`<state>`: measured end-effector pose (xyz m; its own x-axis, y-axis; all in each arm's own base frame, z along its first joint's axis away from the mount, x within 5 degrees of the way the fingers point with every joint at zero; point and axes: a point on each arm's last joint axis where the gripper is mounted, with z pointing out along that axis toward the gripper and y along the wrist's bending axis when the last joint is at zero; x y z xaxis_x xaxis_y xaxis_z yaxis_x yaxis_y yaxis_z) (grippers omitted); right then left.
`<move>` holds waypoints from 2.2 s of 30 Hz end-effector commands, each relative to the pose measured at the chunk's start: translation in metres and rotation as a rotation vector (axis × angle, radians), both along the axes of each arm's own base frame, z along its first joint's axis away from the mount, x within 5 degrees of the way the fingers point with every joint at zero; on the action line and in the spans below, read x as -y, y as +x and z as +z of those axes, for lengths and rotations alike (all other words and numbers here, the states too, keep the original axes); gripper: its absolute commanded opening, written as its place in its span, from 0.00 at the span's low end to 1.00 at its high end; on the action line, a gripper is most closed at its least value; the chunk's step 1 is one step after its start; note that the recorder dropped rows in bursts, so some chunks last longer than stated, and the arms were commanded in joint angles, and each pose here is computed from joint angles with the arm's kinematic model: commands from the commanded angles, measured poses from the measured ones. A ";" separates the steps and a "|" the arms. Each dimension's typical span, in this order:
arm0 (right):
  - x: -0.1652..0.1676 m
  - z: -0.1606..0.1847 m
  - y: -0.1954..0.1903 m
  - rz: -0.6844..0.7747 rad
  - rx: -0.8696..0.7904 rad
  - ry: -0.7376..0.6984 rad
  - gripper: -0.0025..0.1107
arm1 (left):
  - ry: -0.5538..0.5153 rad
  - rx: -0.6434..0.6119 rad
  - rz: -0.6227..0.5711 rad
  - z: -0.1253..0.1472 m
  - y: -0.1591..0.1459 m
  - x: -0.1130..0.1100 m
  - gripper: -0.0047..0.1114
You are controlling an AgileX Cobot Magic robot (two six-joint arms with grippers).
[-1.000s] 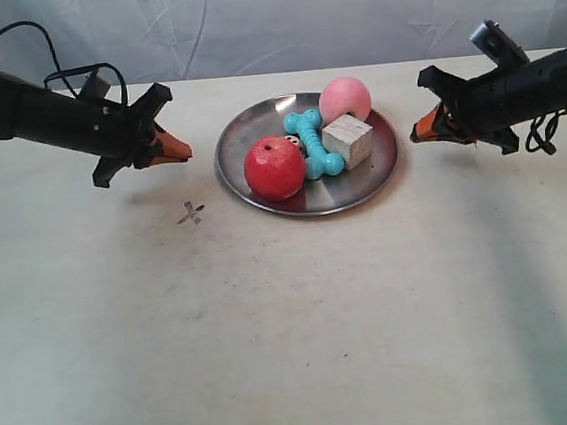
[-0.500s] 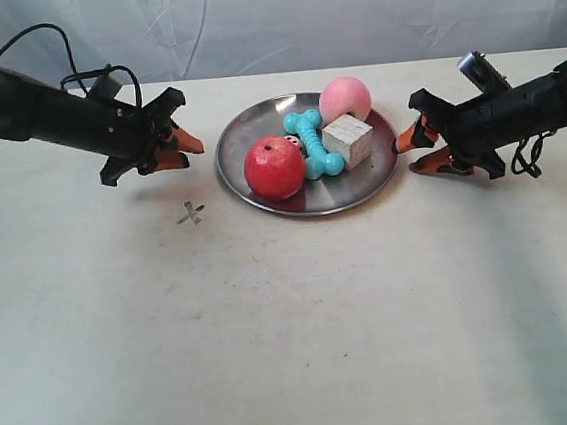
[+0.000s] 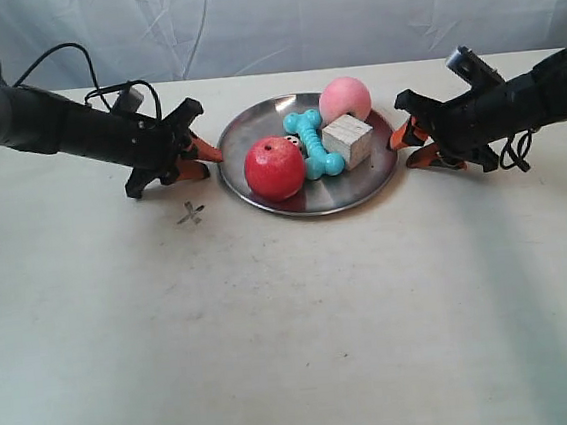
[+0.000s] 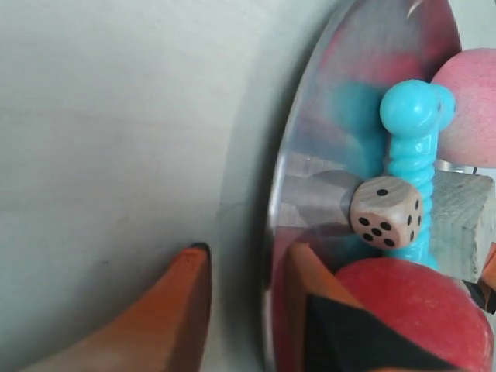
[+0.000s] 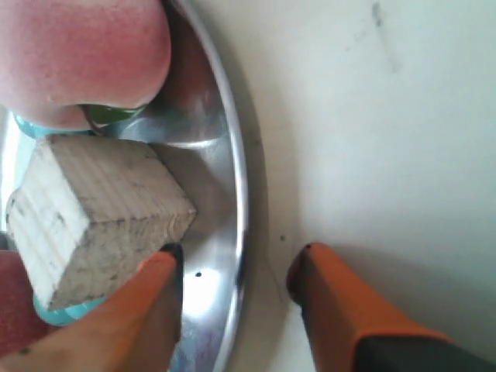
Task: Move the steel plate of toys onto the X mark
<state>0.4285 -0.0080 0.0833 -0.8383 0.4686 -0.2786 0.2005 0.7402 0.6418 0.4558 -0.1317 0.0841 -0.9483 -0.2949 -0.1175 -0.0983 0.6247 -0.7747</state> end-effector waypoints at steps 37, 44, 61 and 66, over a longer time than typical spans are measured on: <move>-0.042 -0.023 -0.010 0.211 -0.152 0.084 0.02 | 0.034 -0.022 -0.233 -0.008 -0.006 0.028 0.04; -0.043 0.003 -0.008 0.260 -0.188 0.104 0.02 | 0.112 -0.089 -0.284 0.009 -0.006 0.017 0.04; -0.122 0.064 -0.026 0.452 -0.131 0.138 0.02 | 0.134 -0.143 -0.320 0.057 -0.018 -0.055 0.04; -0.160 0.063 -0.035 0.489 -0.138 0.122 0.02 | 0.230 -0.171 -0.249 0.060 -0.036 -0.100 0.04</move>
<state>0.4045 0.1278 0.1321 -0.9844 0.1486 -0.0939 0.0420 0.7174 0.6954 0.4270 -0.0403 0.1360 -0.9996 -0.0199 0.0220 -0.0293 0.7825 -0.6220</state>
